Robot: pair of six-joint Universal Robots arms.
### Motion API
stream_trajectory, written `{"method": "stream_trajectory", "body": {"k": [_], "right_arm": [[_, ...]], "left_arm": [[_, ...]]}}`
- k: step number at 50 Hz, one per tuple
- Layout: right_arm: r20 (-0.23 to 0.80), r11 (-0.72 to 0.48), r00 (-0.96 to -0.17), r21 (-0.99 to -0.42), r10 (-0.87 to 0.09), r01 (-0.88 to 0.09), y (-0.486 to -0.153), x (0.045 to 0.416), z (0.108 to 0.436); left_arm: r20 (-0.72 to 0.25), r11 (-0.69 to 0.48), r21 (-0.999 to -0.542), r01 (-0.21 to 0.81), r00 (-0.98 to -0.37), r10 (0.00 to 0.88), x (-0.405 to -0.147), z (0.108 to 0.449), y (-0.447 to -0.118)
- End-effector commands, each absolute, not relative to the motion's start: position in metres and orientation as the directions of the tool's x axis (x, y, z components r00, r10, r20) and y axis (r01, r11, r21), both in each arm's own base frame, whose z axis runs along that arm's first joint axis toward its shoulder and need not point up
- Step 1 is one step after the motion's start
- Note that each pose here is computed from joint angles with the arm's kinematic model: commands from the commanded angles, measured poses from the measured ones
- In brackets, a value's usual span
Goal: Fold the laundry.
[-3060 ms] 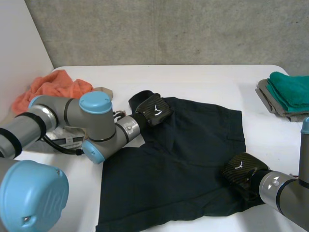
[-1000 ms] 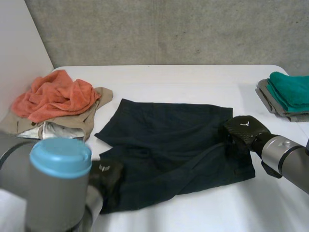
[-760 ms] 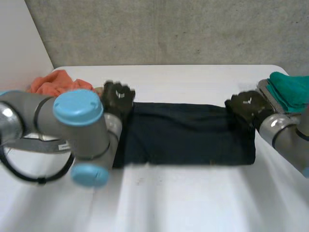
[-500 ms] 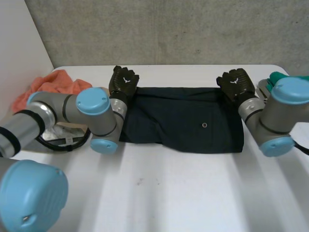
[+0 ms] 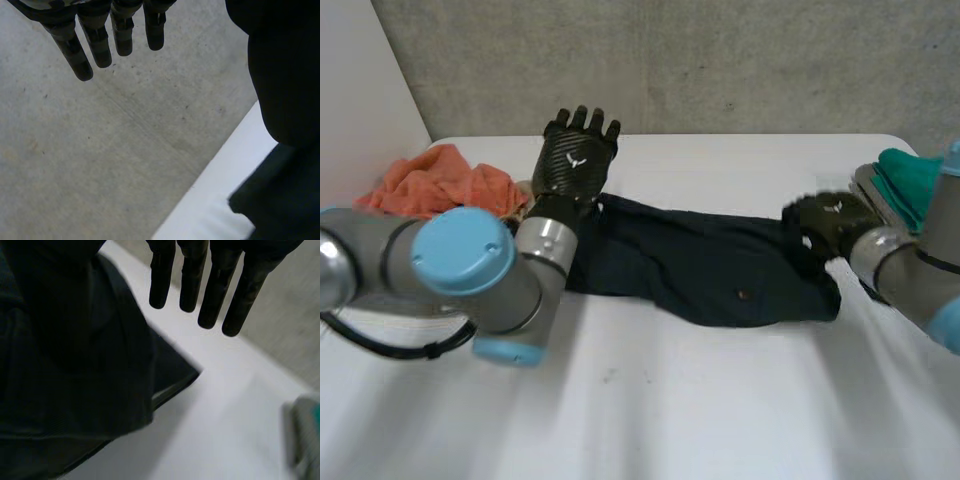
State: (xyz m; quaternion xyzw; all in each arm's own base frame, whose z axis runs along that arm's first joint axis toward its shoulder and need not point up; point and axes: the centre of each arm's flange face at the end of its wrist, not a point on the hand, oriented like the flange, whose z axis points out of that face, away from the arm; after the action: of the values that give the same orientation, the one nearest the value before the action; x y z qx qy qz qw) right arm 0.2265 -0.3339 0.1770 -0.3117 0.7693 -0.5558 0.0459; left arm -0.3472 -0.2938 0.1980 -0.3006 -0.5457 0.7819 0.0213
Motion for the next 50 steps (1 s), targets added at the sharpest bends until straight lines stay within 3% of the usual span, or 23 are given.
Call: {"method": "stream_trajectory", "body": {"k": [1, 6, 13, 19, 27, 33, 42, 50], "right_arm": [[0.235, 0.259, -0.82, -0.873, -0.522, -0.414, -0.327, 0.215, 0.158], [0.258, 0.181, -0.831, -0.904, -0.492, -0.388, -0.336, 0.217, 0.163], [0.294, 0.069, -0.834, -0.928, -0.467, -0.366, -0.351, 0.223, 0.193], [0.26, 0.153, -0.827, -0.913, -0.498, -0.379, -0.347, 0.223, 0.194], [0.175, 0.227, -0.836, -0.915, -0.521, -0.333, -0.351, 0.224, 0.202], [0.148, 0.25, -0.825, -0.911, -0.545, -0.329, -0.362, 0.228, 0.189], [0.115, 0.318, -0.817, -0.883, -0.565, -0.344, -0.372, 0.231, 0.163], [0.162, 0.218, -0.809, -0.916, -0.566, -0.336, -0.387, 0.238, 0.174]], "left_arm": [[-0.359, -0.309, -0.919, 0.244, -0.843, 0.4, -0.33, 0.194, -0.268], [-0.349, -0.281, -0.928, 0.244, -0.836, 0.425, -0.33, 0.187, -0.258], [-0.343, -0.319, -0.921, 0.222, -0.85, 0.399, -0.333, 0.2, -0.273], [-0.363, -0.278, -0.924, 0.261, -0.826, 0.432, -0.339, 0.202, -0.295], [-0.348, -0.161, -0.933, 0.322, -0.691, 0.634, -0.355, 0.185, -0.331], [-0.341, -0.147, -0.934, 0.327, -0.685, 0.644, -0.358, 0.167, -0.364], [-0.334, -0.159, -0.936, 0.315, -0.645, 0.687, -0.37, 0.145, -0.377], [-0.347, -0.191, -0.934, 0.3, -0.65, 0.676, -0.377, 0.134, -0.39]]}}
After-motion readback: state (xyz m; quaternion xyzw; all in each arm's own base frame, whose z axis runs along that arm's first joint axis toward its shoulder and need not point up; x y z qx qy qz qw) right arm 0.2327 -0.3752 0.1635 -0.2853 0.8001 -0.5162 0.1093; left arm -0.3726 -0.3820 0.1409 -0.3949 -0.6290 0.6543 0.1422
